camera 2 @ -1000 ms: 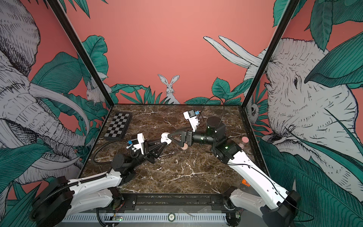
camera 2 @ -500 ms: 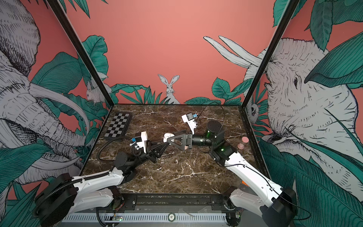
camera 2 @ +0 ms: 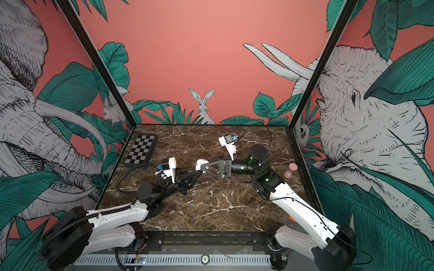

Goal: Insert the wireless bluetooth earbuds into the charging case
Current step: 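Push the white case lid shut with the right gripper while left holds case, then lower the closed white case onto the table with the left gripper while right withdraws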

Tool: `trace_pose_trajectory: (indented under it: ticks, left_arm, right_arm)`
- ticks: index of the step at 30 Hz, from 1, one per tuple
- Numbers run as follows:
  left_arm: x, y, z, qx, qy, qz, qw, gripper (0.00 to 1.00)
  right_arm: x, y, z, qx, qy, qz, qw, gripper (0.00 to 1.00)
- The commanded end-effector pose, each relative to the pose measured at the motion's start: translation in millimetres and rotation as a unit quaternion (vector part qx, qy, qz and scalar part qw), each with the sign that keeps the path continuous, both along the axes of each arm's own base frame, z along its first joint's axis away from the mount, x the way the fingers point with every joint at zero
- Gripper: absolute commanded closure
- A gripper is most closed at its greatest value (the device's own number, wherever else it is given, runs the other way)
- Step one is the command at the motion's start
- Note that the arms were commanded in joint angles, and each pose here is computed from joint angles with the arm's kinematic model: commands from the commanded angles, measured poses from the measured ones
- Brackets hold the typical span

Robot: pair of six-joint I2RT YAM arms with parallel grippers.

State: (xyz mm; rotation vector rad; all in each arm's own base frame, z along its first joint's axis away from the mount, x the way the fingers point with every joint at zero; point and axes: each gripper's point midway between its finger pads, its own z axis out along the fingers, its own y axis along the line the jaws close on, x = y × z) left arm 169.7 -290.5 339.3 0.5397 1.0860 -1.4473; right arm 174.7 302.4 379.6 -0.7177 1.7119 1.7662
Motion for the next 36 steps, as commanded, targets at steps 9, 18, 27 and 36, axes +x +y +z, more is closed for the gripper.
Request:
trace_pose_trajectory:
  ticks: [9,18,27,36]
  left_arm:
    - [2,2,12,-0.020,-0.003,0.003,1.000,1.00]
    - [4,2,11,-0.020,0.000,0.009,1.000,1.00]
    - [41,13,-17,0.017,0.088,0.105,0.990,1.00]
    - [84,31,-73,0.107,0.220,0.204,0.948,1.00]
  right_arm:
    - [-16,-9,27,0.031,-0.046,0.012,0.998,0.02]
    - [-21,-16,33,0.023,-0.072,-0.004,0.997,0.02]
    - [12,-61,27,-0.083,-0.135,-0.207,0.965,0.02]
    - [67,-98,-31,-0.192,-0.081,-0.363,0.908,0.02]
